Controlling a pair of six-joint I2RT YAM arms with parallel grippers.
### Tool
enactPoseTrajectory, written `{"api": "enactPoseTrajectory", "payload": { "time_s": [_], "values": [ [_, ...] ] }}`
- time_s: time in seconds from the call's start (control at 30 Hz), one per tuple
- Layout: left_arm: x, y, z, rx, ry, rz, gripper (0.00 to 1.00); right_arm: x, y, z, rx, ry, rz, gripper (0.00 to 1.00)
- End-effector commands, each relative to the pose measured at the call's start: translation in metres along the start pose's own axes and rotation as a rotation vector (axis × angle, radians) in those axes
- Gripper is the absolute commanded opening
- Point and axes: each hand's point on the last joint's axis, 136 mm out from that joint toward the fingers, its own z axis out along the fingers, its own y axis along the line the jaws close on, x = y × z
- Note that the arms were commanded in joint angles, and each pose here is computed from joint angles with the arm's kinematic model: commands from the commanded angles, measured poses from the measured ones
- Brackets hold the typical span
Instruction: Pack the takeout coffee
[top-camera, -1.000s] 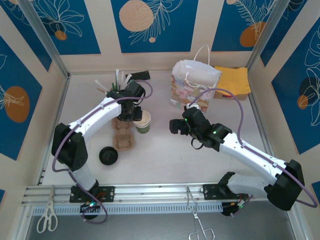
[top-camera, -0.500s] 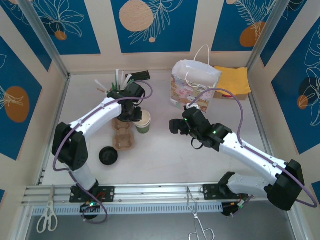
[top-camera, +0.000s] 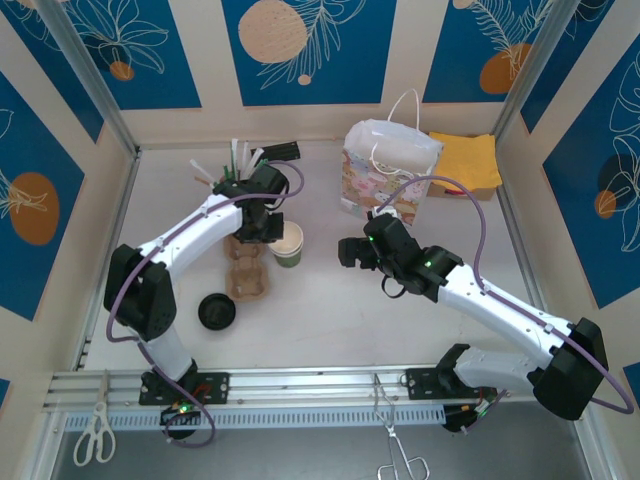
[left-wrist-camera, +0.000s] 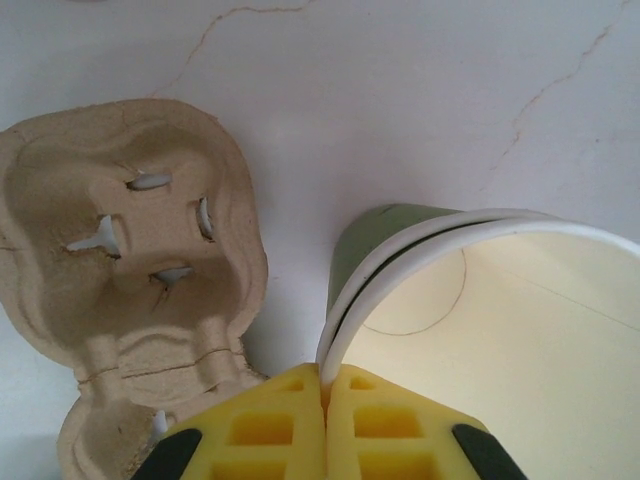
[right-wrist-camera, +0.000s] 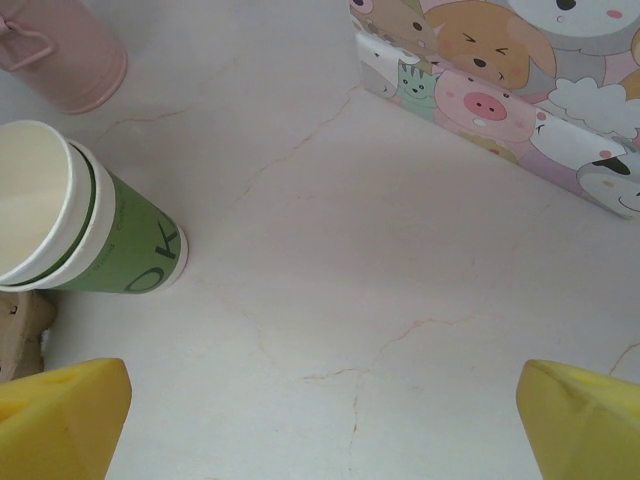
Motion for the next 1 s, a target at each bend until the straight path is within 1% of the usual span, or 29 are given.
{"api": "enactPoseTrajectory", "payload": {
  "time_s": [0.0, 0.23, 0.33, 0.43, 0.73, 0.87, 0.97],
  "values": [
    [-0.001, 0.002, -0.013, 0.059, -0.013, -0.034, 0.05, -0.014, 0.006, -0.006, -0.010, -0.033, 0.008, 0.99],
    [-0.006, 0.008, -0.025, 0.104, -0.029, -0.066, 0.04, -0.015, 0.008, -0.006, -0.014, -0.032, 0.004, 0.99],
    [-0.007, 0.011, -0.029, 0.120, -0.038, -0.080, 0.01, -0.015, 0.009, -0.006, -0.017, -0.032, 0.003, 0.99],
    [-0.007, 0.015, -0.030, 0.129, -0.039, -0.094, 0.01, -0.015, 0.010, -0.007, -0.019, -0.033, 0.004, 0.99],
    [-0.007, 0.010, -0.034, 0.219, -0.048, -0.128, 0.01, -0.014, 0.014, -0.006, -0.036, -0.026, 0.001, 0.99],
    [-0.003, 0.011, -0.031, 0.213, -0.032, -0.123, 0.00, -0.012, 0.029, -0.005, -0.112, -0.007, -0.002, 0.99],
    [-0.001, 0.012, -0.030, 0.212, -0.029, -0.119, 0.00, -0.011, 0.051, -0.003, -0.232, 0.020, 0.011, 0.99]
  ]
}}
